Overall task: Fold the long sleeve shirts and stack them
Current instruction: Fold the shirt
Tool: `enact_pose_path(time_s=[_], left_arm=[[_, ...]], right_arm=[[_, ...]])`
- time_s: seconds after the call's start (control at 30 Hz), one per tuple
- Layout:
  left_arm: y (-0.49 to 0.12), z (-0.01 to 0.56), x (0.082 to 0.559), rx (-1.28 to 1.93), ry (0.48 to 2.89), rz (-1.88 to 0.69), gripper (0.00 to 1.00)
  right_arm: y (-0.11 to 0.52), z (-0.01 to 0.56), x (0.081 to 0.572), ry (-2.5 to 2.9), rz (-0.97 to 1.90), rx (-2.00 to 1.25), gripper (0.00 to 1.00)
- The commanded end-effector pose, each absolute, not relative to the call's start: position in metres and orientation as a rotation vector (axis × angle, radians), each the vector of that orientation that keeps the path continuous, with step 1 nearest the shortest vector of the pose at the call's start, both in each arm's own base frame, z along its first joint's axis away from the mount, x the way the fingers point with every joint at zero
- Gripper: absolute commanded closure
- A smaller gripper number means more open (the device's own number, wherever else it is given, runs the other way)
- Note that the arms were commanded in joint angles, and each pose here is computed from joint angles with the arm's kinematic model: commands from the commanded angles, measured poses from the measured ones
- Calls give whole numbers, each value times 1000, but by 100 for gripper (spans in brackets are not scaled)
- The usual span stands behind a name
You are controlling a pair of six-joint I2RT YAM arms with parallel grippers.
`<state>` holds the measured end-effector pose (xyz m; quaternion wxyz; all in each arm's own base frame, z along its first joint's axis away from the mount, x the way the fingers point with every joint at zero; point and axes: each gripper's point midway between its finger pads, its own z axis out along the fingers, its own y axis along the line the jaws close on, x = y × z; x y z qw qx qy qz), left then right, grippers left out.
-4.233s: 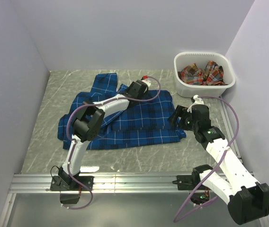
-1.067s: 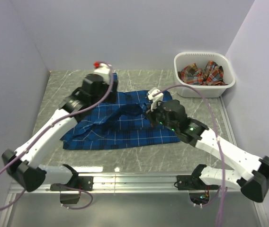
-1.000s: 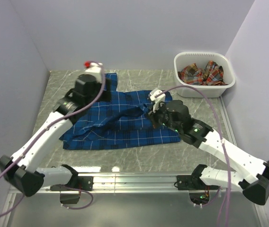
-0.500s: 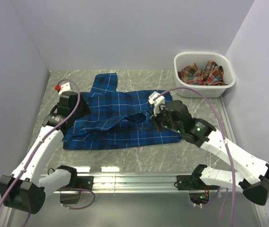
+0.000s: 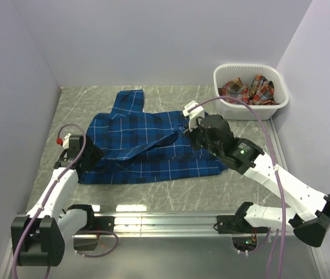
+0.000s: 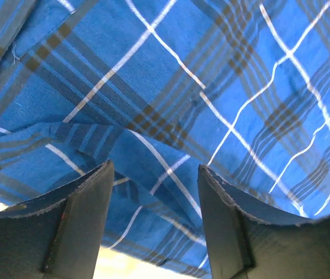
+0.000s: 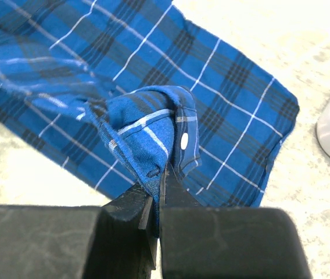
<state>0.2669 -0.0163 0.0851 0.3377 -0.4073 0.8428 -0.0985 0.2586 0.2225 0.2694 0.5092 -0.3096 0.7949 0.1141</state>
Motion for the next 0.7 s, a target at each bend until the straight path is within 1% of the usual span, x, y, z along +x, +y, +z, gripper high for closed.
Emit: enact_pose_path(time_s=[0.0,0.13,0.3,0.37,0.4,0.43,0.67], left_arm=[[-19,95,283,-1185,2039,-390,35],[-14,75,278,-1295,2017,-402,38],[-2,54,266,-1385,1993,-326,40],[1,51,263,-1410,1980,-305,40],[3,50,262,-1413,1978,-294,40],[4,50,261,-1417,1976,-287,41],[2,55,261,-1379,1996,-293,41]], right_arm=[[227,294,280,1893,258,-627,100],[241,283,298,1952,256,-605,100],[239,288,330,2008,290,-490,100],[239,278,341,2065,318,-458,100],[234,286,351,2066,328,-417,100],[235,276,359,2106,333,-394,100],[255,283,383,2080,393,-444,100]])
